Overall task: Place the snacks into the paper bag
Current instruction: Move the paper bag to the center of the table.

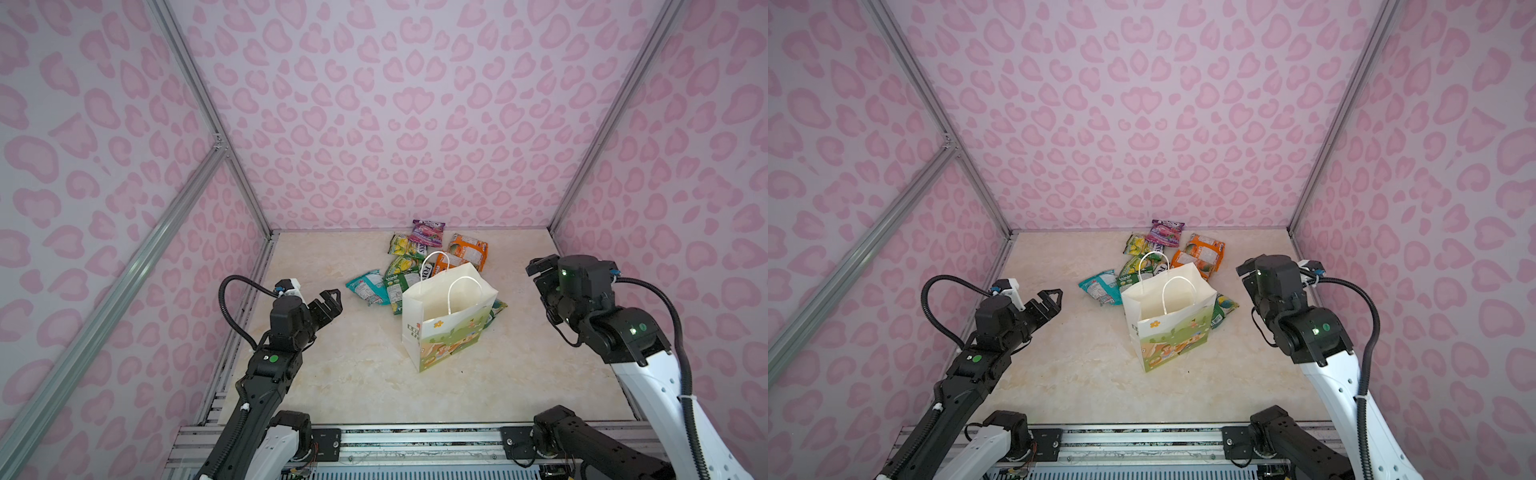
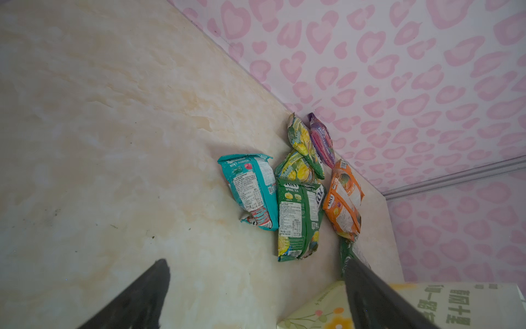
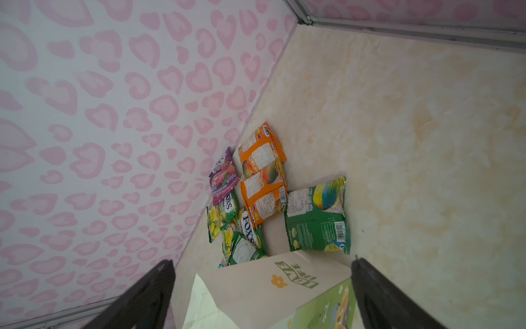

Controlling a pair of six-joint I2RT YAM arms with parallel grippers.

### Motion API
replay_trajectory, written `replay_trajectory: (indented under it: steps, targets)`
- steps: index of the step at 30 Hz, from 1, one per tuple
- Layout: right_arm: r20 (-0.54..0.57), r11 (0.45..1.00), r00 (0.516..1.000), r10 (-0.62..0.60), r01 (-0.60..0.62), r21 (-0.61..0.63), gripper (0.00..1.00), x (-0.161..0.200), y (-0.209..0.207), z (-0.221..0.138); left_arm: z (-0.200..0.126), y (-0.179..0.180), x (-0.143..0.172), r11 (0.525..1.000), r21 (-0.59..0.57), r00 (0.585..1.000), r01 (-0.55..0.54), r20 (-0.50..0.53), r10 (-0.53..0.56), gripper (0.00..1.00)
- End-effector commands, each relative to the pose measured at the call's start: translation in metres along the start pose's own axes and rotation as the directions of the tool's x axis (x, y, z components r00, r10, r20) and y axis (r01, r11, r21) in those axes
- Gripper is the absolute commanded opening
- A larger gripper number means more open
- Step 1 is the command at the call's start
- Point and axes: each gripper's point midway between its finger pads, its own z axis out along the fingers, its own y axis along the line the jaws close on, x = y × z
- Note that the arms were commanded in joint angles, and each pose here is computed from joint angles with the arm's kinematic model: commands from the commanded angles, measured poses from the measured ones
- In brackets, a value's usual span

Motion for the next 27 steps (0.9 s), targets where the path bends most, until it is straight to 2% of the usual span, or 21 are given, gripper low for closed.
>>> replay_trajectory:
  steps: [1,5,8,12,16,20,25,27]
  targets:
    - [-0.015,0.99,1.0,-0.004,0.006,0.141,0.99,0.012,-0.007,-0.004,0.006,-0.005,-0.007,1.0,0.005,1.0,-0.014,0.015,0.014,0.99]
    - [-0.048,0.991,0.999,0.018,-0.011,0.131,0.98,0.03,0.013,-0.009,0.008,-0.004,-0.001,1.0,-0.005,1.0,-0.016,-0.001,0.016,1.0]
    - [-0.11,0.976,0.993,0.037,-0.012,0.217,0.86,0.053,0.004,-0.002,0.004,0.001,0.003,0.999,-0.024,1.0,-0.023,0.007,0.023,1.0]
    - [-0.219,0.961,0.976,0.016,0.046,0.273,0.76,0.092,-0.007,0.0,-0.002,0.004,0.004,0.998,-0.042,0.999,-0.04,0.018,0.041,1.0]
    - [-0.26,0.966,0.966,0.013,0.055,0.254,0.65,0.116,-0.013,0.0,-0.005,0.008,0.006,0.997,-0.063,0.998,-0.055,0.032,0.057,1.0]
    - [-0.28,0.959,0.96,0.002,0.078,0.273,0.61,0.129,-0.022,0.004,-0.005,0.009,0.009,0.996,-0.067,0.998,-0.056,0.031,0.059,1.0]
    - [-0.279,0.963,0.96,-0.029,0.102,0.251,0.58,0.13,-0.013,0.009,-0.007,0.009,0.012,0.996,-0.069,0.998,-0.062,0.025,0.064,1.0]
    - [-0.281,0.968,0.96,-0.007,0.077,0.24,0.56,0.128,-0.005,0.008,-0.008,0.011,0.012,0.995,-0.075,0.998,-0.06,0.028,0.062,1.0]
